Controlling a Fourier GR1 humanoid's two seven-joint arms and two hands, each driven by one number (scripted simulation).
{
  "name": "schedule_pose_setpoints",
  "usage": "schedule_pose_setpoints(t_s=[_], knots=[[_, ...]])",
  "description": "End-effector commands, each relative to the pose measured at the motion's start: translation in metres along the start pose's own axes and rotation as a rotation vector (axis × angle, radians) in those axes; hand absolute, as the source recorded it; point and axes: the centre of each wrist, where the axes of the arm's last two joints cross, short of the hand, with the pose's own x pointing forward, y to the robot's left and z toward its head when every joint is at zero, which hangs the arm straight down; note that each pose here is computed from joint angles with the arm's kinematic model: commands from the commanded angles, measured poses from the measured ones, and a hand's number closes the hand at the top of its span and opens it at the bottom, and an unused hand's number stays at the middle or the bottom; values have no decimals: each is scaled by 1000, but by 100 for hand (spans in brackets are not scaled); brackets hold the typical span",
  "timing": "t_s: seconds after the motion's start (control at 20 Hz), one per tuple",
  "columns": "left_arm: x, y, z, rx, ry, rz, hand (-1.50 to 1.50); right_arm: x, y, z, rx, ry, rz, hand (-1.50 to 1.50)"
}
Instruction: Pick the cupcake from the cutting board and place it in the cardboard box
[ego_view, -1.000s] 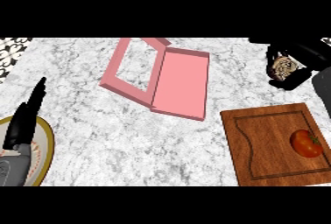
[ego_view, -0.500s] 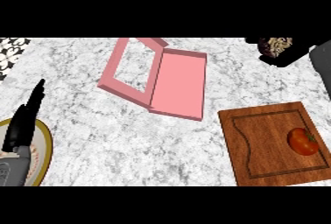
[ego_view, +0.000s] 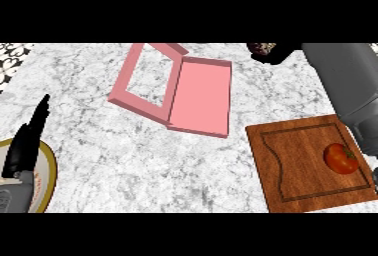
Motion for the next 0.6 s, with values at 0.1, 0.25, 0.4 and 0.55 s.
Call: schedule_pose_setpoints(t_s=[0.1, 0.25, 0.4, 0.55], knots=[[7, 4, -8, 1, 8, -1, 0, 24, 36, -49, 52, 33, -131, 150], [3, 4, 5, 2, 0, -14, 0, 44, 23, -74, 64, 64, -182, 150], [3, -7, -4, -8, -9, 13, 0, 55, 51, -91, 91, 70, -191, 150], [5, 9, 8, -20, -7, 10, 0, 63, 90, -100, 90, 89, -195, 150]])
